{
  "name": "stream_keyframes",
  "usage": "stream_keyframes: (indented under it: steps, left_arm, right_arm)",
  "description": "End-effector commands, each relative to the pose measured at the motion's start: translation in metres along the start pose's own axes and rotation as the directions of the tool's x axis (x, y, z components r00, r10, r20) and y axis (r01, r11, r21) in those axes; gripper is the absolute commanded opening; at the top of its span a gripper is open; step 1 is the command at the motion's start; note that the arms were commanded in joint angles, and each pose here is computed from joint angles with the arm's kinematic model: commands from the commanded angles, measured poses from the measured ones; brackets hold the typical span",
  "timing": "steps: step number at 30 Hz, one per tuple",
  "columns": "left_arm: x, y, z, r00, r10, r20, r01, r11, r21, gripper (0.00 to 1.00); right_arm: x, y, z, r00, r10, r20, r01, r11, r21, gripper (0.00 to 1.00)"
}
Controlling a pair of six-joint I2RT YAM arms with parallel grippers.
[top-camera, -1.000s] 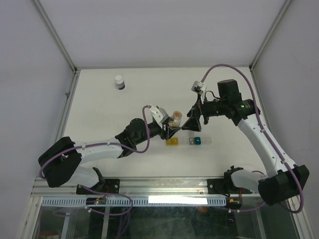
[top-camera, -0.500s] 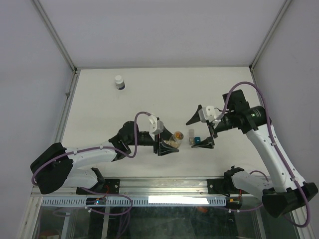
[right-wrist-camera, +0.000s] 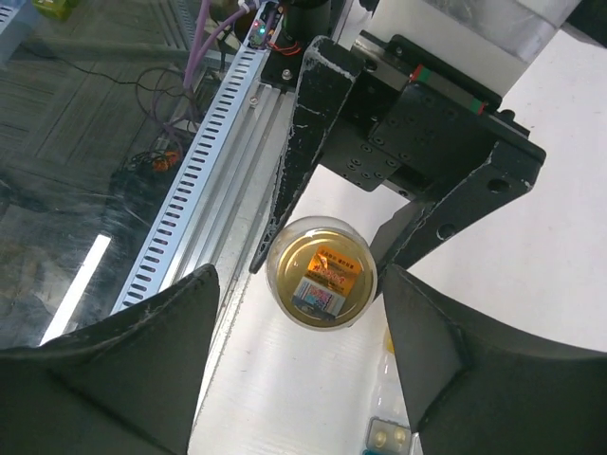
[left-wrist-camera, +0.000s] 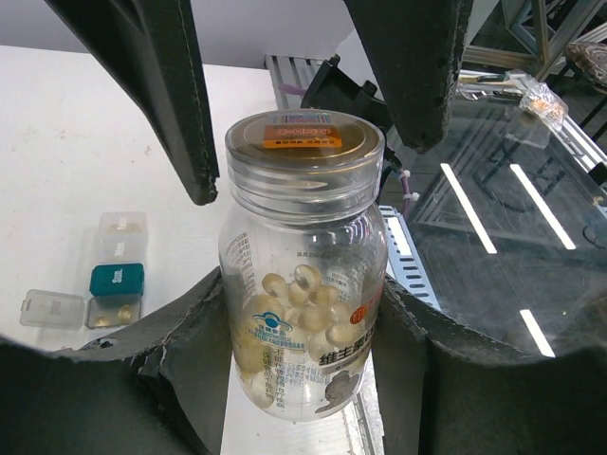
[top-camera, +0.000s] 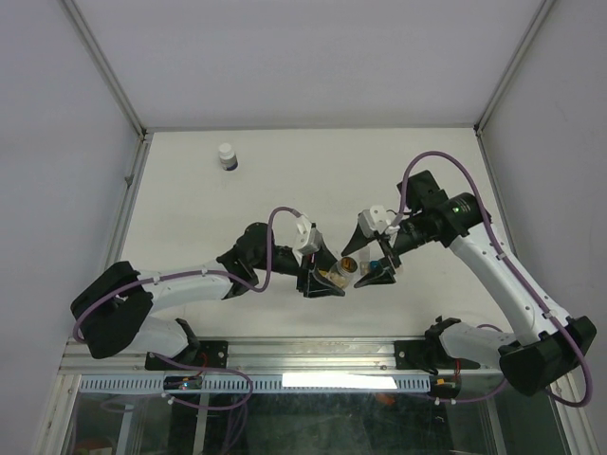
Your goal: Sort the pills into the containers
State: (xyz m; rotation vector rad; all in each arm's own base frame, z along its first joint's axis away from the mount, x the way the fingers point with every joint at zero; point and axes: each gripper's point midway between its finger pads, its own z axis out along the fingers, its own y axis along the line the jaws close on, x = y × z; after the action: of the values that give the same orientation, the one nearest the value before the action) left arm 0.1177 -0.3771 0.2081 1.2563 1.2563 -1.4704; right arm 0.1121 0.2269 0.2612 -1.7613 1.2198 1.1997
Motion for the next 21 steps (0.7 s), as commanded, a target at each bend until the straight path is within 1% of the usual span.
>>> stream_keyframes:
  steps: [1,5,9,15,17,19,20,21]
  left_arm:
    - [-0.023,-0.003,0.004,0.998,0.049,0.043,-0.051,0.998,0.045,0.0]
    - [-0.025,-0.003,0.005,0.998,0.049,0.045,-0.051,0.998,0.043,0.0]
    - [-0.027,0.001,0.005,0.998,0.048,0.052,-0.049,0.999,0.018,0.0]
    - [-0.043,0.008,-0.001,0.989,0.093,0.117,-0.085,0.994,-0.073,0.0]
    - [-0.051,0.016,-0.006,0.981,0.122,0.152,-0.101,0.985,-0.14,0.0]
    - [-0.061,0.029,-0.011,0.97,0.155,0.187,-0.106,0.963,-0.249,0.0]
    - [-0.067,0.039,-0.014,0.964,0.174,0.203,-0.1,0.939,-0.329,0.0]
    - [-0.074,0.055,-0.019,0.956,0.198,0.217,-0.086,0.894,-0.439,0.0]
  right_arm:
    - [-0.005,0.0,0.003,1.0,0.01,0.017,-0.01,1.0,-0.007,0.7]
    - [-0.005,-0.001,0.004,1.0,0.021,0.015,-0.021,1.0,-0.001,0.61]
    - [-0.001,-0.004,0.005,0.999,0.045,0.002,-0.045,0.999,0.021,0.51]
    - [0.006,-0.01,0.006,0.993,0.117,-0.013,-0.116,0.991,0.062,0.36]
    - [0.008,-0.016,0.006,0.986,0.166,-0.021,-0.163,0.982,0.098,0.3]
    - [0.013,-0.023,0.006,0.966,0.258,-0.022,-0.252,0.957,0.142,0.26]
    - [0.017,-0.029,0.006,0.953,0.303,-0.024,-0.295,0.94,0.175,0.25]
    - [0.024,-0.039,0.006,0.935,0.354,-0.022,-0.34,0.913,0.224,0.25]
